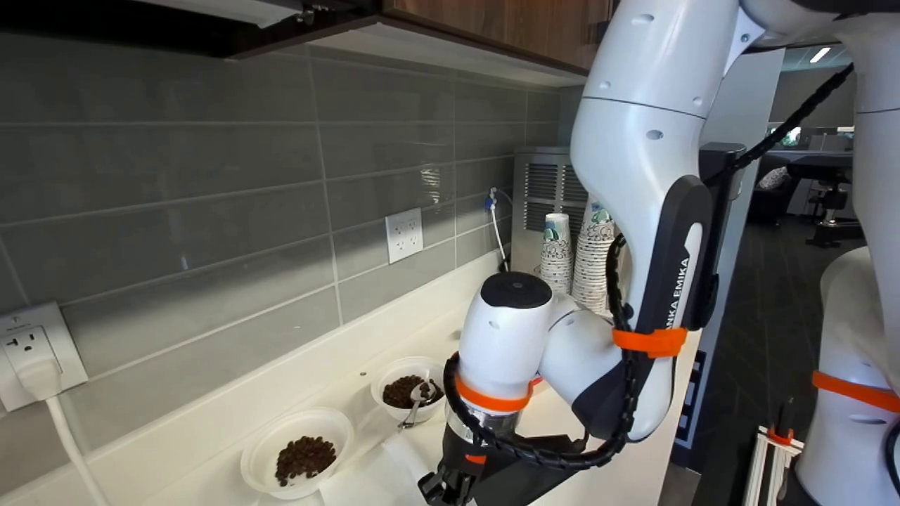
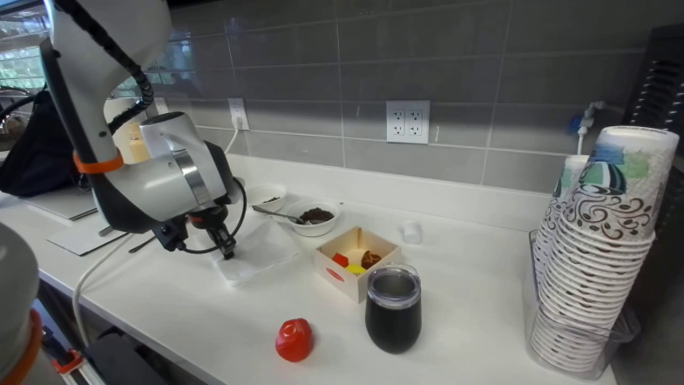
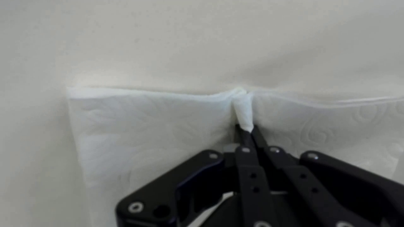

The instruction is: Wipe a portion of the counter using the paper towel

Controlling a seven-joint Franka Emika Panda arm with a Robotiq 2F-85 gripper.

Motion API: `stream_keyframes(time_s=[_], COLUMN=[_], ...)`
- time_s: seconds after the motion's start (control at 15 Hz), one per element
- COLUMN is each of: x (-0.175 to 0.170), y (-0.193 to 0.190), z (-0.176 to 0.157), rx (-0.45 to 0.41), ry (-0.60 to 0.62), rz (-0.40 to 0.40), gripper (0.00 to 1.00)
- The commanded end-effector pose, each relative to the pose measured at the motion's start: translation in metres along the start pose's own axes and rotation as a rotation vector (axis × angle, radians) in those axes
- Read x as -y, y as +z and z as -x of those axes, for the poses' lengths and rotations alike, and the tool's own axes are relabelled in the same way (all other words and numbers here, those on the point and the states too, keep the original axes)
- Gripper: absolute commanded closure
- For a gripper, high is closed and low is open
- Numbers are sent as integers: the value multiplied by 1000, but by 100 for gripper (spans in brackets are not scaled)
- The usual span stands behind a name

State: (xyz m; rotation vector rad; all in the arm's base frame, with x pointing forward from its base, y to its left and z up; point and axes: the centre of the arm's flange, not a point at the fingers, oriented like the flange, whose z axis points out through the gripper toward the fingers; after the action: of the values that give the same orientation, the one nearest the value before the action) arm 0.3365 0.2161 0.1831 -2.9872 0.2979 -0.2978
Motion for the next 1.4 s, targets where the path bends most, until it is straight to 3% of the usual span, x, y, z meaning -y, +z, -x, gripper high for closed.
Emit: stream_keyframes(time_s=[0.0,0.27,0.4,0.6,0.87,1.13,1.27,1.33], x=[-20,-46,-48,-31,5,42,47,44], y=[6,7,8,4,-5,-4,-2,-3], z=[-8,-12,-5,7,34,70,85,88], rx=[-40,-31,3,49,47,125,154,145], ry=[-7,-2,-2,-28,-110,-202,-240,-254], rz=[150,260,241,145,-17,-169,-155,-84], gripper=[99,99,99,99,99,99,99,99])
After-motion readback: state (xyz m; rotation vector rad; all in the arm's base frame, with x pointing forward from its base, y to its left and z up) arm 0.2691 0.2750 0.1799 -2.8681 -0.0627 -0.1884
